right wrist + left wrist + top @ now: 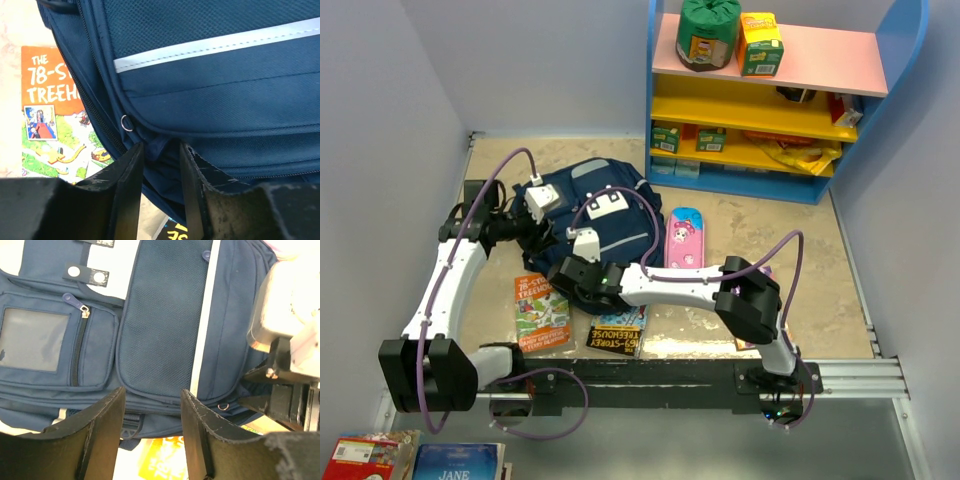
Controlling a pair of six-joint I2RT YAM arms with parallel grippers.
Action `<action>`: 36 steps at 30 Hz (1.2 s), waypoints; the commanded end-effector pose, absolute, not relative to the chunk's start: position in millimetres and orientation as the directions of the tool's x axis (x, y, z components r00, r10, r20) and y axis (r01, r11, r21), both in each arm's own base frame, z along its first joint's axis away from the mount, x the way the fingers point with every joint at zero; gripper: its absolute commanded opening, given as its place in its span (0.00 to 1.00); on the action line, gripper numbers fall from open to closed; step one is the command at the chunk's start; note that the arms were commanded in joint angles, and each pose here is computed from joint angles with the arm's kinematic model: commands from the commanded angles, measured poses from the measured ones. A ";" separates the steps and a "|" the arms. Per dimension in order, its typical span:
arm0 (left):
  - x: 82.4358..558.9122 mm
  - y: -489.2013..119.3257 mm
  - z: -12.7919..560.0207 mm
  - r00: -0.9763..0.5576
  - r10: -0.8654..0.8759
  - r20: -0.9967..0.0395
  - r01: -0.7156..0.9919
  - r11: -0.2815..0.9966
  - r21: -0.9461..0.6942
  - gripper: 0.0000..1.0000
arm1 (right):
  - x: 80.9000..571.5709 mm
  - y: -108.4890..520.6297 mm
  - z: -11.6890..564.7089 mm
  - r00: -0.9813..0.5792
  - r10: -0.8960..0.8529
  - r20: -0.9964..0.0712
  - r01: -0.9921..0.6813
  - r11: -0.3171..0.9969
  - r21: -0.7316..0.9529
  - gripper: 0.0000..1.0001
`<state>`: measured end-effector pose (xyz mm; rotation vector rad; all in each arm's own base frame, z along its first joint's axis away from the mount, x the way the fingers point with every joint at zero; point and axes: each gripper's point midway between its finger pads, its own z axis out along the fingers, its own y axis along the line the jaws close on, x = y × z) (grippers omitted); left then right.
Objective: Pack the student bag
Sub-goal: Zip the student bag at the center of the board.
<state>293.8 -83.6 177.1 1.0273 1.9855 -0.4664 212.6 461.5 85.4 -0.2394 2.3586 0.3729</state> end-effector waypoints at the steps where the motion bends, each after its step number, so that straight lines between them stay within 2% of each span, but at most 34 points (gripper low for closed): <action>1: 292.1 -88.3 185.2 -0.279 0.482 -0.831 0.822 0.566 0.053 0.52 | 229.1 446.2 110.2 -0.667 -0.035 -0.745 -0.225 0.962 0.157 0.36; 6: 290.0 -88.1 190.4 -0.270 0.485 -0.832 0.822 0.566 0.062 0.48 | 232.0 461.2 116.6 -0.663 -0.031 -0.748 -0.243 0.954 0.177 0.31; 12: 285.5 -89.5 187.3 -0.271 0.484 -0.832 0.828 0.558 0.055 0.45 | 230.4 466.1 110.3 -0.673 -0.050 -0.738 -0.255 0.952 0.168 0.29; 23: 282.4 -93.8 187.0 -0.265 0.476 -0.838 0.842 0.538 0.040 0.45 | 223.5 450.7 91.5 -0.694 -0.078 -0.716 -0.251 0.958 0.139 0.27; 27: 279.6 -95.4 185.6 -0.266 0.477 -0.838 0.850 0.526 0.029 0.48 | 219.8 448.4 81.0 -0.706 -0.098 -0.701 -0.256 0.959 0.123 0.25; 28: 278.8 -95.6 184.5 -0.269 0.479 -0.836 0.855 0.519 0.022 0.48 | 219.9 447.3 80.0 -0.709 -0.098 -0.698 -0.252 0.960 0.122 0.24; 31: 271.1 -97.8 180.7 -0.271 0.491 -0.828 0.874 0.485 0.001 0.49 | 221.2 445.8 93.4 -0.695 -0.073 -0.716 -0.248 0.958 0.143 0.09; 32: 266.6 -98.5 177.7 -0.267 0.500 -0.824 0.885 0.466 -0.004 0.50 | 223.2 445.5 105.8 -0.681 -0.053 -0.731 -0.251 0.954 0.165 0.01; 36: 244.4 -108.0 171.4 -0.216 0.512 -0.831 0.935 0.353 -0.026 0.54 | 223.8 442.4 129.3 -0.653 -0.018 -0.757 -0.269 0.940 0.209 0.00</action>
